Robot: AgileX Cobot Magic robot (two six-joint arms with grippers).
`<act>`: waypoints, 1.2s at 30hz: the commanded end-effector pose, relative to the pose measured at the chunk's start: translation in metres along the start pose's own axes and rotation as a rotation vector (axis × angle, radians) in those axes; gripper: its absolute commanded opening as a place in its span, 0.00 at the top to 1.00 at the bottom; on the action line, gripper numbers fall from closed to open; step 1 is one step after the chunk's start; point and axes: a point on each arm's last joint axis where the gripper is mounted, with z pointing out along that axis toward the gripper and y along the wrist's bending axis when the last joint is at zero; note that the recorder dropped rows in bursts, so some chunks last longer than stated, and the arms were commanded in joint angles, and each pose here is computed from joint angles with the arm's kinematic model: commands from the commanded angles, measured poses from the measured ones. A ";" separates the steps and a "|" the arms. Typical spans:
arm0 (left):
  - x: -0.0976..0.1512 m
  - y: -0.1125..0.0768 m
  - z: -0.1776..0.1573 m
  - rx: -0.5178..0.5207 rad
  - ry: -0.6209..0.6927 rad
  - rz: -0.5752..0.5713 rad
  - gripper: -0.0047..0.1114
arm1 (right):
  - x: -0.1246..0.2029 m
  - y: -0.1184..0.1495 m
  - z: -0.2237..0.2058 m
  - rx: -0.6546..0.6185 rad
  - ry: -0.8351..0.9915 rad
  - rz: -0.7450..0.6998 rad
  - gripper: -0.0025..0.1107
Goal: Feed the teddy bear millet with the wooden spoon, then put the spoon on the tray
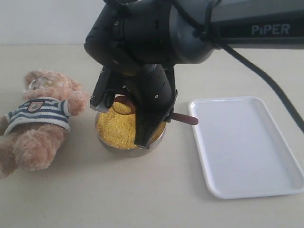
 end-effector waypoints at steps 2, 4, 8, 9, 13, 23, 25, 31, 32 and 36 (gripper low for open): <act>-0.002 0.000 -0.001 -0.005 -0.016 -0.005 0.93 | 0.003 -0.009 -0.004 0.048 -0.001 0.011 0.98; -0.002 0.000 -0.001 -0.005 -0.016 -0.005 0.93 | 0.003 -0.011 -0.004 0.073 0.001 0.018 0.98; -0.002 0.000 -0.001 -0.005 -0.016 -0.005 0.93 | 0.003 -0.012 -0.004 0.084 0.002 0.017 0.98; -0.002 0.000 -0.001 -0.005 -0.016 -0.005 0.93 | 0.003 -0.012 -0.004 0.089 0.003 0.015 0.98; -0.002 0.000 -0.001 -0.005 -0.016 -0.005 0.93 | 0.003 -0.013 -0.004 0.092 0.003 0.014 0.98; -0.002 0.000 -0.001 -0.005 -0.018 -0.005 0.93 | 0.006 -0.009 0.000 -0.066 -0.006 0.040 0.98; -0.002 0.000 -0.001 -0.005 -0.018 -0.005 0.93 | 0.007 -0.009 0.002 -0.120 -0.011 0.038 0.98; -0.002 0.000 -0.001 -0.005 -0.016 -0.005 0.93 | 0.010 -0.014 0.006 -0.156 -0.012 0.036 0.98; -0.002 0.000 -0.001 -0.005 -0.016 -0.005 0.93 | 0.010 -0.013 0.006 -0.164 -0.014 0.037 0.98; -0.002 0.000 -0.001 -0.005 -0.016 -0.005 0.93 | 0.012 -0.017 0.009 -0.213 -0.016 0.074 0.98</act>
